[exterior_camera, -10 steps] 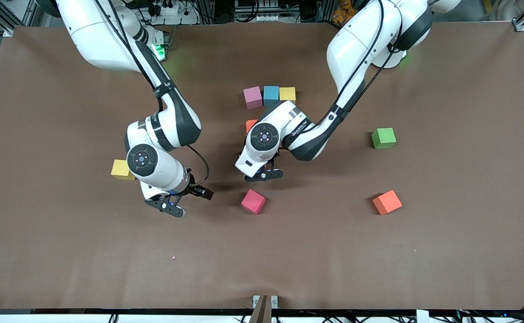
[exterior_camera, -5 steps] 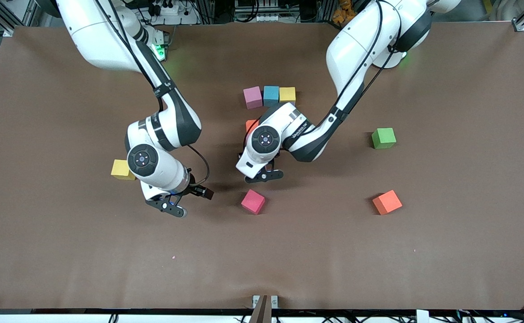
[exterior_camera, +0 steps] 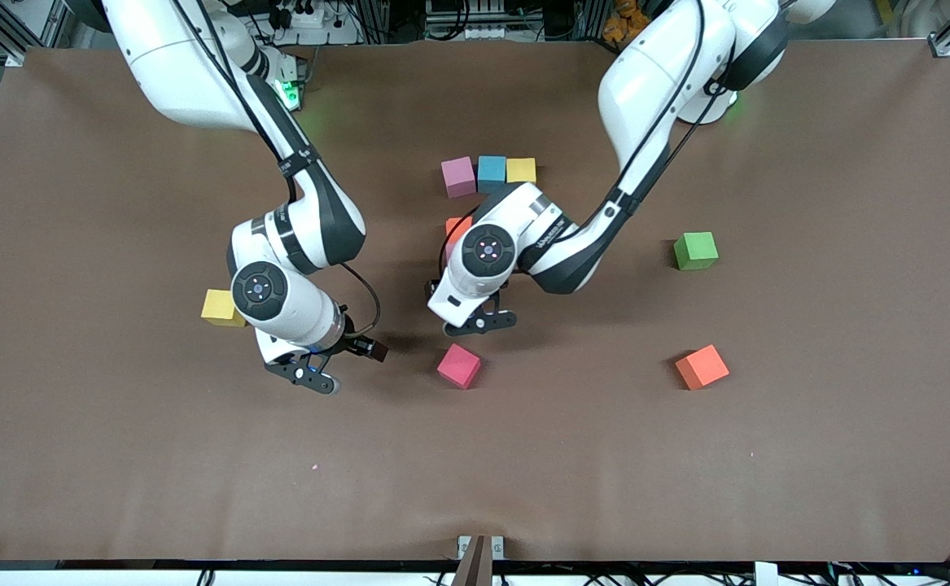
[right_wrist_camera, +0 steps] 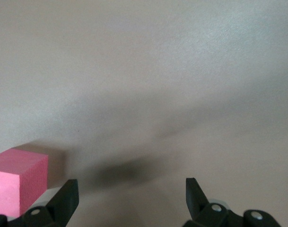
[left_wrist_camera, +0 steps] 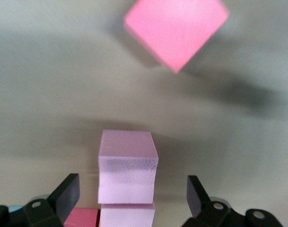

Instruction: Form number 2 with 11 blocks

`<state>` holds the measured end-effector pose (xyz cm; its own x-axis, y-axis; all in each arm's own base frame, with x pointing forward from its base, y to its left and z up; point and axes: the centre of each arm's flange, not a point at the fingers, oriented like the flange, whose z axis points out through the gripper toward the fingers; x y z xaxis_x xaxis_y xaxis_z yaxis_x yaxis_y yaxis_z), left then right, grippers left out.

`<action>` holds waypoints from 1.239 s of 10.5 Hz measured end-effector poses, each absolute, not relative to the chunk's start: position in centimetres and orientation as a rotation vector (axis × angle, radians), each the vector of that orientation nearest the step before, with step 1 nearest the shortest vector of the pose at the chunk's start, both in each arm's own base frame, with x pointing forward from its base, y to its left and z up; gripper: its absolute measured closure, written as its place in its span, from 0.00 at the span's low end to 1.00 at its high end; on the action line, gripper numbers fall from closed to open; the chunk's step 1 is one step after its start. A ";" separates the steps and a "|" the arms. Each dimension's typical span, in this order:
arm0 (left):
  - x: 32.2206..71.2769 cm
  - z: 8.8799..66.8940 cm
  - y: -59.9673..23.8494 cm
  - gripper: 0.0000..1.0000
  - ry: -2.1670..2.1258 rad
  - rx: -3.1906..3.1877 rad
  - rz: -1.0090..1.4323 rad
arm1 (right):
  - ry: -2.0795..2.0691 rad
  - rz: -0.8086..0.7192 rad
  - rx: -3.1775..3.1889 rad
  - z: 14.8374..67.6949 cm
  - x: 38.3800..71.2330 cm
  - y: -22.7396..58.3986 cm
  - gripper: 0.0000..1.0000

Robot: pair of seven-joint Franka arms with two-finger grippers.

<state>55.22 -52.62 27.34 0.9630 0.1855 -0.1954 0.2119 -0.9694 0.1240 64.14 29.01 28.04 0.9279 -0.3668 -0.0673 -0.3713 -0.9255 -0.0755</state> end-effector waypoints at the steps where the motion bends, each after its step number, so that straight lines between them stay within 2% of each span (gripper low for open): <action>1: 56.1 29.3 -51.3 0.00 0.323 2.976 -0.275 | 0.588 0.082 -2.996 27.8 64.1 29.4 0.00; 4: 59.3 34.3 -44.7 0.00 0.358 3.022 -0.322 | 0.646 0.066 -2.972 27.0 64.7 32.5 0.00; 7: 64.6 36.9 -32.2 0.00 0.301 3.042 -0.374 | 0.728 0.034 -2.931 25.5 64.9 37.4 0.00; 9: 67.4 36.7 -24.5 0.00 0.355 3.025 -0.390 | 0.733 -0.028 -2.889 24.9 65.2 40.1 0.00; 13: 69.1 34.1 -14.0 0.00 0.522 3.038 -0.469 | 0.709 -0.126 -2.830 22.8 65.4 42.1 0.00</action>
<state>69.08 -13.96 34.11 0.8987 0.3226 -0.2972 0.3298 -0.9437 -0.0272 65.38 42.12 22.76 0.8799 -0.4742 0.0295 -0.4552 -0.8592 -0.2335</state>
